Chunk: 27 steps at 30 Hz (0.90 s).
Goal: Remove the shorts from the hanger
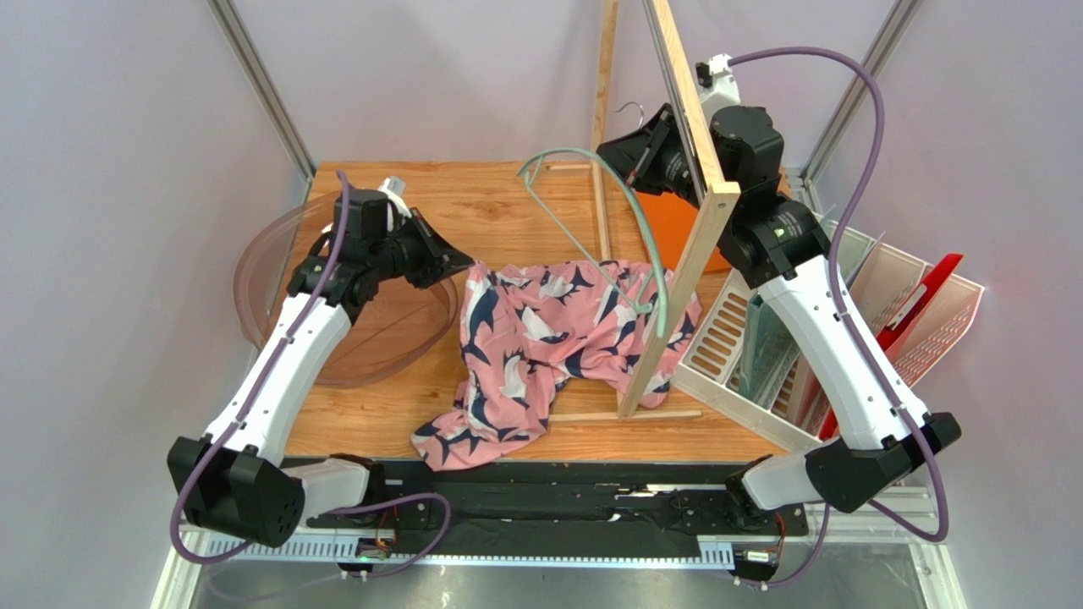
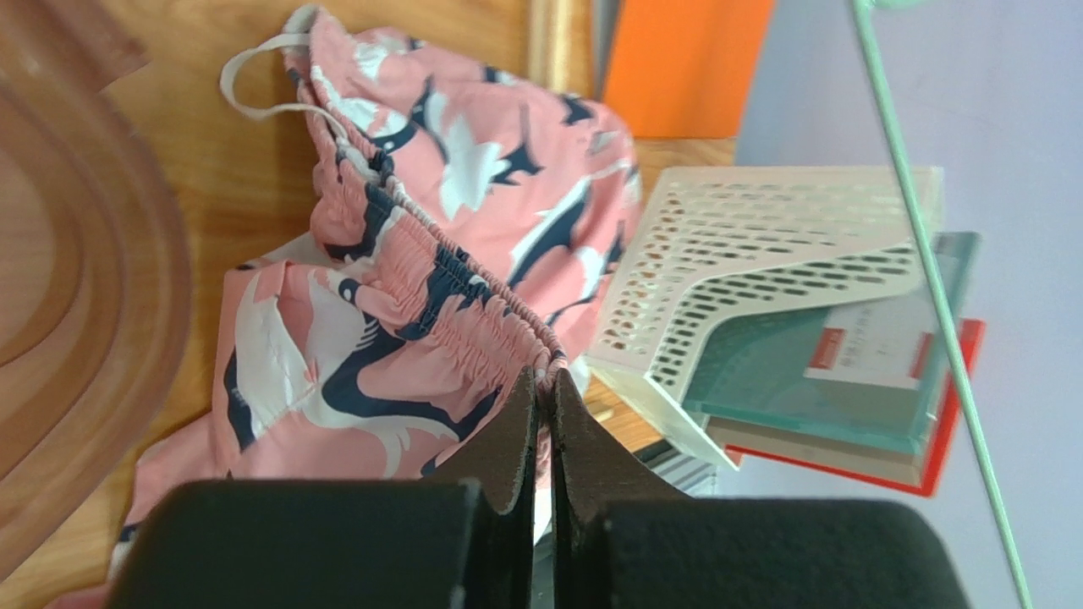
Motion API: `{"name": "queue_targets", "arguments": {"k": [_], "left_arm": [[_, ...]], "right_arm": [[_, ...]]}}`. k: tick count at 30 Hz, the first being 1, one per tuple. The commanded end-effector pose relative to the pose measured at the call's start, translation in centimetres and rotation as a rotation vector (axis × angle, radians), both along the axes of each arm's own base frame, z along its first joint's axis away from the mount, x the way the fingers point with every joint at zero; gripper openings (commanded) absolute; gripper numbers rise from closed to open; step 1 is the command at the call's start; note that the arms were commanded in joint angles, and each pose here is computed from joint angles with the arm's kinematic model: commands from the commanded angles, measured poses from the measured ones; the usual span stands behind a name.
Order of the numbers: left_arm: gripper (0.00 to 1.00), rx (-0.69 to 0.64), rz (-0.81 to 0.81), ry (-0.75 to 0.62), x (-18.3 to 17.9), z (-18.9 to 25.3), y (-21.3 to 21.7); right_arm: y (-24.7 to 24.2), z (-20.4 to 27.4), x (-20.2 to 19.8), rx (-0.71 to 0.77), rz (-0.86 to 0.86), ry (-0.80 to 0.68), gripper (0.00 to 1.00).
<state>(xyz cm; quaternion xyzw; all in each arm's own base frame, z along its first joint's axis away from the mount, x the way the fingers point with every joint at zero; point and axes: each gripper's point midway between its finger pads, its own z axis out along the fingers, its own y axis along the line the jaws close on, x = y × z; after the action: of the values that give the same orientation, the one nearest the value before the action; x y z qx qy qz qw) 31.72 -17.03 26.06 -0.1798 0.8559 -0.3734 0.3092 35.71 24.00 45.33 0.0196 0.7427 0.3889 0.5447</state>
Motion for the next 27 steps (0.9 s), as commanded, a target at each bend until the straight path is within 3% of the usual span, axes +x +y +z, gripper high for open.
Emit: {"name": "queue_targets", "arguments": {"k": [1, 5, 12, 15, 22, 27], "left_arm": [[0.00, -0.083, -0.062, -0.325, -0.3, 10.8, -0.6], [0.00, -0.068, -0.032, -0.449, -1.1, 17.5, 0.4], [0.00, 0.014, 0.145, -0.641, -1.1, 25.5, 5.3], [0.00, 0.029, 0.185, -0.800, -2.2, 30.5, 6.8], [0.00, 0.123, 0.227, -1.319, -8.4, 45.2, 8.4], [0.00, 0.178, 0.322, -1.515, -11.6, 50.2, 10.0]], "right_arm": [[-4.1, 2.3, 1.6, -0.070, -0.214, -0.068, 0.00], [-6.1, -0.4, 3.4, -0.171, -0.338, -0.014, 0.00], [-8.8, -4.2, 5.3, -0.308, -0.516, 0.119, 0.00], [-8.9, -4.9, 5.5, -0.319, -0.526, 0.135, 0.00], [-9.0, -7.0, 5.2, -0.333, -0.527, 0.189, 0.00], [-8.9, -7.5, 4.9, -0.335, -0.518, 0.210, 0.00]]}}
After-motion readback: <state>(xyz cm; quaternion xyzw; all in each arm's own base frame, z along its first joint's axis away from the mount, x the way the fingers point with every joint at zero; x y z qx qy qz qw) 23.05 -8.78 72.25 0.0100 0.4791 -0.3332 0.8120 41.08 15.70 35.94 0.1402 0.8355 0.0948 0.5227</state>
